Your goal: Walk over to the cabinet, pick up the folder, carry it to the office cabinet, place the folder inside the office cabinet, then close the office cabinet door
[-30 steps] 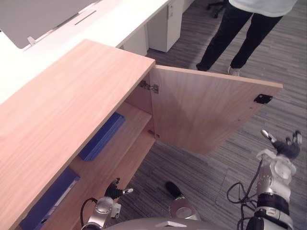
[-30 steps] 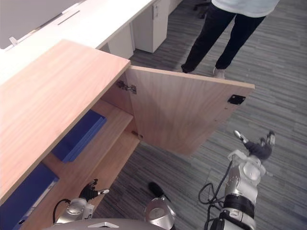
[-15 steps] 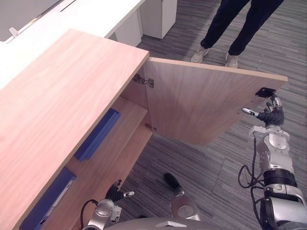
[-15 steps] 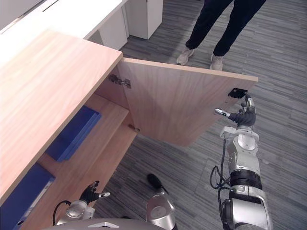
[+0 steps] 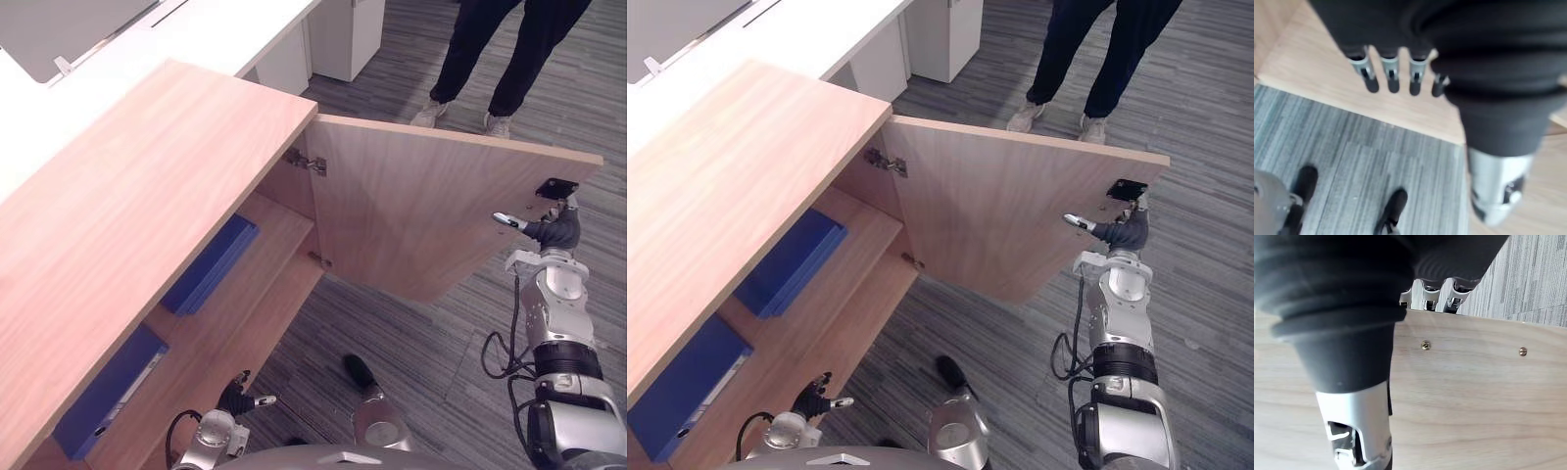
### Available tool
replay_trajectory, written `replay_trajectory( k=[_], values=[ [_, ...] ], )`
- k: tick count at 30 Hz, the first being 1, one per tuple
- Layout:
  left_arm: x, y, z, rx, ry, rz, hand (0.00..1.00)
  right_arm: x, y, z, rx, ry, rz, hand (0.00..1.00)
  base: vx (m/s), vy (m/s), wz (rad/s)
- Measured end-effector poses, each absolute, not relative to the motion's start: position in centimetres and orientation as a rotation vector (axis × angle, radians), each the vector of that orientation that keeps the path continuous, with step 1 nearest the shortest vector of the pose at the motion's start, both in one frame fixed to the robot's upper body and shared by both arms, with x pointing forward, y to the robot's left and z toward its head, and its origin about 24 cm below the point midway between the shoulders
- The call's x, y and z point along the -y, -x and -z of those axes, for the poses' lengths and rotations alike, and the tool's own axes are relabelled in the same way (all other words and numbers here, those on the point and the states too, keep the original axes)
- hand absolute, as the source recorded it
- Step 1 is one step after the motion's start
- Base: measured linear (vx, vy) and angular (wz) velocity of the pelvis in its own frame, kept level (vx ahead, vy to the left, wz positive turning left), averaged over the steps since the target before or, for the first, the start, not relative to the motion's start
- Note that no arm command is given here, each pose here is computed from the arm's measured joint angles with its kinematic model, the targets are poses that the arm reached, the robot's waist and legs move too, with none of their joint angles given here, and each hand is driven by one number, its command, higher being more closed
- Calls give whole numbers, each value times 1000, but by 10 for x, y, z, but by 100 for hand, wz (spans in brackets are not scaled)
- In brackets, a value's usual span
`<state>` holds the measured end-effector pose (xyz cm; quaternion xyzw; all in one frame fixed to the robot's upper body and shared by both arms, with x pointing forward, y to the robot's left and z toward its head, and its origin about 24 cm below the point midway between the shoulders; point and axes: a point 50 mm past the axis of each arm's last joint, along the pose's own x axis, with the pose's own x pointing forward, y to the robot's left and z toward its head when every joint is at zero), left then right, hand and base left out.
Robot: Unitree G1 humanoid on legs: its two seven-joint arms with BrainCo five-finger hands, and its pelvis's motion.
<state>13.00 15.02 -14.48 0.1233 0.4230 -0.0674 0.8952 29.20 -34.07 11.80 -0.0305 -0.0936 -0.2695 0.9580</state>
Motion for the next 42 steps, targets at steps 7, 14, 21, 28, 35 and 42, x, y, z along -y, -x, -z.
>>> replay_trajectory(
  k=[7, 14, 21, 28, 35, 42],
  values=[
    [-152, -130, 145, -883, -271, 132, 0, 312, -267, -87, 191, -46, 552, 0, -31, -58, -2],
    [-152, -135, 144, -879, -269, 124, 0, 272, -226, -54, 144, -108, 518, 0, -79, -68, -4],
    [-153, -133, 145, -894, -291, 108, 0, 238, -182, -34, 58, -107, 462, 0, -57, -64, 9],
    [-149, -123, 150, -933, -292, 105, 0, 202, -134, -16, -87, -154, 414, 0, -38, -51, 17],
    [-145, -112, 154, -960, -341, 168, 0, 179, -106, -6, -199, -249, 374, 0, -25, -15, 20],
    [-145, -110, 150, -919, -405, 243, 0, 167, -90, -3, -255, -317, 321, 0, -23, -17, 18]
  ],
)
